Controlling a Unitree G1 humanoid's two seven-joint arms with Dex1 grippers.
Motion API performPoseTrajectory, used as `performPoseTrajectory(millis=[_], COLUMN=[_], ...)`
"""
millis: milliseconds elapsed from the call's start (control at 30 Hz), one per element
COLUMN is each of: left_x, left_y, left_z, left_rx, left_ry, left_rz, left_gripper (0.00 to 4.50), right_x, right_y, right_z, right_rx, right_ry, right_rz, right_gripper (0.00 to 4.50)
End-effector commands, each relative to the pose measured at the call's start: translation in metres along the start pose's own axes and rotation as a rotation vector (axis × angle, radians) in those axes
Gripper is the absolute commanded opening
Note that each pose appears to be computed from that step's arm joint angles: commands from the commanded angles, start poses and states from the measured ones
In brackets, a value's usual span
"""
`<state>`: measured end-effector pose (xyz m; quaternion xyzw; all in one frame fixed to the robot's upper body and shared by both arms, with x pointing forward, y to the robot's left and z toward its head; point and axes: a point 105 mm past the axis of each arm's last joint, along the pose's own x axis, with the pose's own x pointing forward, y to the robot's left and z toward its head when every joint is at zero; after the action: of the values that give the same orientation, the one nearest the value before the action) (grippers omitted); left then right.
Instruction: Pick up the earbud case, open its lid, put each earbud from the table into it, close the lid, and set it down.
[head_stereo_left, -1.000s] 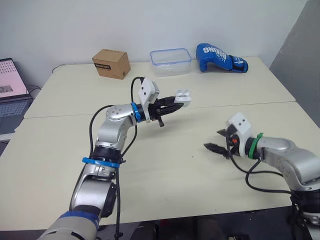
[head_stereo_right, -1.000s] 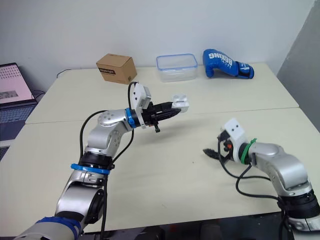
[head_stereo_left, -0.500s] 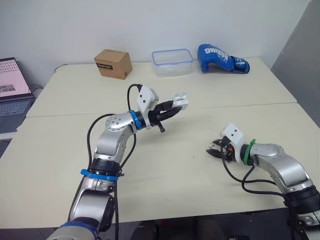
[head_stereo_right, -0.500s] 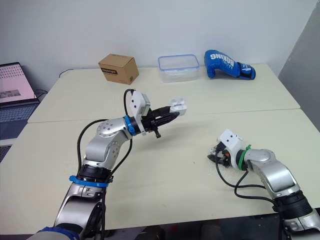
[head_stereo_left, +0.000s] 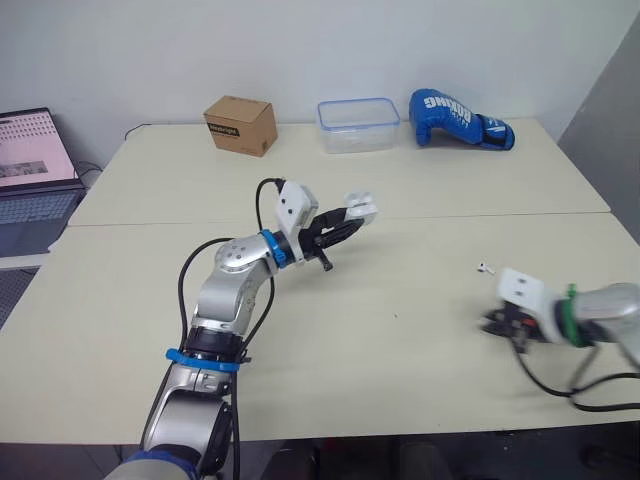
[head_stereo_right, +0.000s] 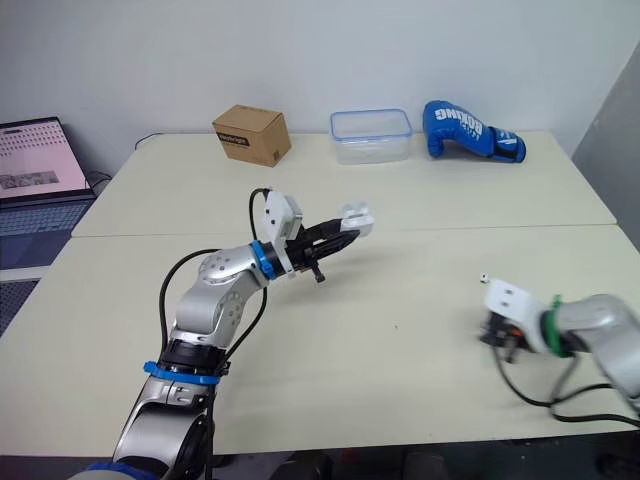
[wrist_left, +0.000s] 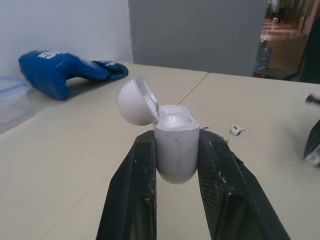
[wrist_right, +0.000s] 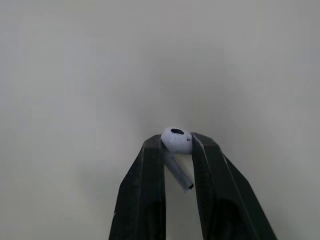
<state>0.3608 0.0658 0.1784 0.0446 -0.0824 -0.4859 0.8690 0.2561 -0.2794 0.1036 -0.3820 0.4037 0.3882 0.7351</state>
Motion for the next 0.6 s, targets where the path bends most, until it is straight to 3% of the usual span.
performPoseTrajectory(millis=[33, 200, 433, 600], left_x=[0.008, 0.011, 0.005, 0.006], left_y=[-0.015, -0.023, -0.028, -0.031], left_z=[0.027, 0.03, 0.028, 0.028], left_rx=[0.031, 0.034, 0.026, 0.032], left_ry=[-0.098, -0.114, -0.104, -0.105], left_rz=[-0.036, -0.026, -0.017, -0.021], left_gripper=[0.74, 0.74, 0.74, 0.74], right_x=[-0.014, -0.011, -0.008, -0.004], right_y=[0.0, -0.002, 0.011, 0.016], right_z=[-0.026, -0.067, -0.084, -0.079], right_rx=[-0.055, -0.053, -0.052, -0.092], right_ry=[0.12, 0.233, 0.271, 0.27], right_rz=[0.055, 0.059, 0.116, 0.148], right_gripper=[0.38, 0.38, 2.77, 2.77])
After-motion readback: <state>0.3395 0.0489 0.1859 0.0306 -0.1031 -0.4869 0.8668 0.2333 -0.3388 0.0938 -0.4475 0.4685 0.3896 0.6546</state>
